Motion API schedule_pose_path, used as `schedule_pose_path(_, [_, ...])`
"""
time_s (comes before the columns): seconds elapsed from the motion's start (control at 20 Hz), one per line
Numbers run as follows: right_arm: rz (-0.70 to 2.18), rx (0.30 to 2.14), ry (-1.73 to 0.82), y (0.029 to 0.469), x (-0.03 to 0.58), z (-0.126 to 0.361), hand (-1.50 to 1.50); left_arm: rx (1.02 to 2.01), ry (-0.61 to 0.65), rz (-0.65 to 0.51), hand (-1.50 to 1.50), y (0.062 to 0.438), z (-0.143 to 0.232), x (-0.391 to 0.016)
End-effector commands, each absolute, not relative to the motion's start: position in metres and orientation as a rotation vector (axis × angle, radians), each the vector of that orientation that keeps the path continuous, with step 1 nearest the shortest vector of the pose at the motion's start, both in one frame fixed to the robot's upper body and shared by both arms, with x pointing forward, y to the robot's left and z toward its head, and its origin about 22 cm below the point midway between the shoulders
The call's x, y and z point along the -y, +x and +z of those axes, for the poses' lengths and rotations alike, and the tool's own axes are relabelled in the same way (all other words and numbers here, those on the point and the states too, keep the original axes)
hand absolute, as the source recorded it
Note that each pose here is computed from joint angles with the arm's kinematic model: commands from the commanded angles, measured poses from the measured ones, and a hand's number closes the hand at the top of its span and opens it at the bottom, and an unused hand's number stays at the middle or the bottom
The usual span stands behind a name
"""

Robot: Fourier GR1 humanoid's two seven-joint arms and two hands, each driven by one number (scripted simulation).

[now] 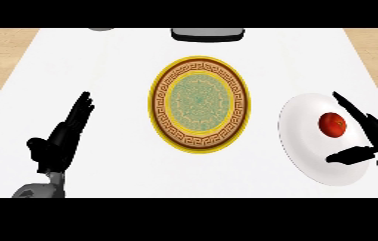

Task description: Pick the tomato from the plate and place it in the plate

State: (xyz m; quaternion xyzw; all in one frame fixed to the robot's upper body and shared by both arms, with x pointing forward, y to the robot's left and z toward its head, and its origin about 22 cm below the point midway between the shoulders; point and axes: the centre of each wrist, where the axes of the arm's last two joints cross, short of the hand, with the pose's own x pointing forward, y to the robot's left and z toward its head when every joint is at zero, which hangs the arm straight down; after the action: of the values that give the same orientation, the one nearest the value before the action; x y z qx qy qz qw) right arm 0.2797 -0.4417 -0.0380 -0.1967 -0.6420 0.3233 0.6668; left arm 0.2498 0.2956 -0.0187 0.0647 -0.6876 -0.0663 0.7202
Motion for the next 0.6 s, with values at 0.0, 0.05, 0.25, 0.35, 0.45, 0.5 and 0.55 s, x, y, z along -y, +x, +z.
schedule_pose_path(0.0, [0.747, 1.414, -0.448, 0.286, 0.442, -0.043, -1.5, 1.527, 0.146, -0.138, 0.0, 0.249, -0.017, -0.304])
schedule_pose_path(0.05, [0.747, 1.465, -0.417, 0.295, 0.42, -0.05, -1.5, 1.538, 0.139, -0.148, 0.0, 0.257, -0.018, -0.302])
schedule_pose_path(0.25, [0.833, 1.498, -0.373, 0.295, 0.418, -0.054, 1.5, 1.53, 0.146, -0.148, 0.0, 0.246, -0.017, -0.282])
schedule_pose_path(0.35, [0.811, 1.508, -0.364, 0.292, 0.428, -0.056, 1.5, 1.542, 0.143, -0.159, 0.0, 0.244, -0.013, -0.294])
schedule_pose_path(0.45, [0.842, 1.52, -0.358, 0.3, 0.419, -0.052, 1.5, 1.542, 0.163, -0.156, 0.0, 0.255, -0.023, -0.312])
schedule_pose_path(0.5, [0.807, 1.542, -0.37, 0.295, 0.42, -0.06, 1.5, 1.521, 0.146, -0.17, 0.0, 0.255, -0.005, -0.302])
schedule_pose_path(0.55, [0.821, 1.556, -0.369, 0.296, 0.421, -0.055, 1.5, 1.53, 0.138, -0.146, 0.0, 0.26, -0.023, -0.294])
